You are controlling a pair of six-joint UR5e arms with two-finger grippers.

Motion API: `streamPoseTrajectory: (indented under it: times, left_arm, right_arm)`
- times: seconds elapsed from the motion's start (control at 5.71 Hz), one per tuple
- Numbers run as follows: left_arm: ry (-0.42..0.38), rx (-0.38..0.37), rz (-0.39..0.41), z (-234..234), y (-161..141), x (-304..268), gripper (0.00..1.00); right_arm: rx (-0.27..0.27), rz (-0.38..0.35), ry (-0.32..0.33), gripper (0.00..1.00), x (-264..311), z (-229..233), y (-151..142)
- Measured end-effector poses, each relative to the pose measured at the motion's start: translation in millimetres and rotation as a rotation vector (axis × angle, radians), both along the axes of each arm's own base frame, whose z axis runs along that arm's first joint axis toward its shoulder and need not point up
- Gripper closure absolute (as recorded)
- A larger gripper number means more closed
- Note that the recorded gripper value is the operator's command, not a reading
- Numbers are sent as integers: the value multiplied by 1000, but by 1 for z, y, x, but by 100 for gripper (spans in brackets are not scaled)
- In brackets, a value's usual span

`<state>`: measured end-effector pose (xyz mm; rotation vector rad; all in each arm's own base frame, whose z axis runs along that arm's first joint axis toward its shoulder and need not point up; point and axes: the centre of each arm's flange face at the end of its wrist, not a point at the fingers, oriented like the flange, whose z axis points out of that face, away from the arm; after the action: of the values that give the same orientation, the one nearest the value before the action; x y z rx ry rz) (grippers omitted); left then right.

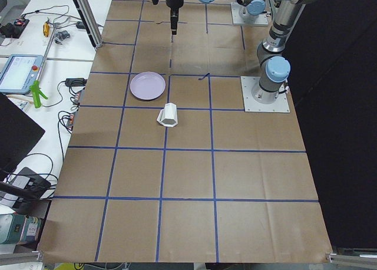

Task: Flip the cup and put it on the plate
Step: 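Move the left gripper out and down toward the white mug lying on its side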

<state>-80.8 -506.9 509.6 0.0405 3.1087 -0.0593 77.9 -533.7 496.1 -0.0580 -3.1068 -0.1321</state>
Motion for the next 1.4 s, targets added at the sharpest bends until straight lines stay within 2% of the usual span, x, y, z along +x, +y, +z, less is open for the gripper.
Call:
streamPoseTrajectory:
  times: [0.53,1.05,1.4]
  left_arm:
    - [-15,19,-75,0,-1,136,1]
    - [141,19,-131,-52,5,293,1]
    - [292,12,-157,-125,-1,371,1]
  right_arm:
    - [0,0,0,0,0,0,0]
    - [0,0,0,0,0,0,0]
    - [0,0,0,0,0,0,0]
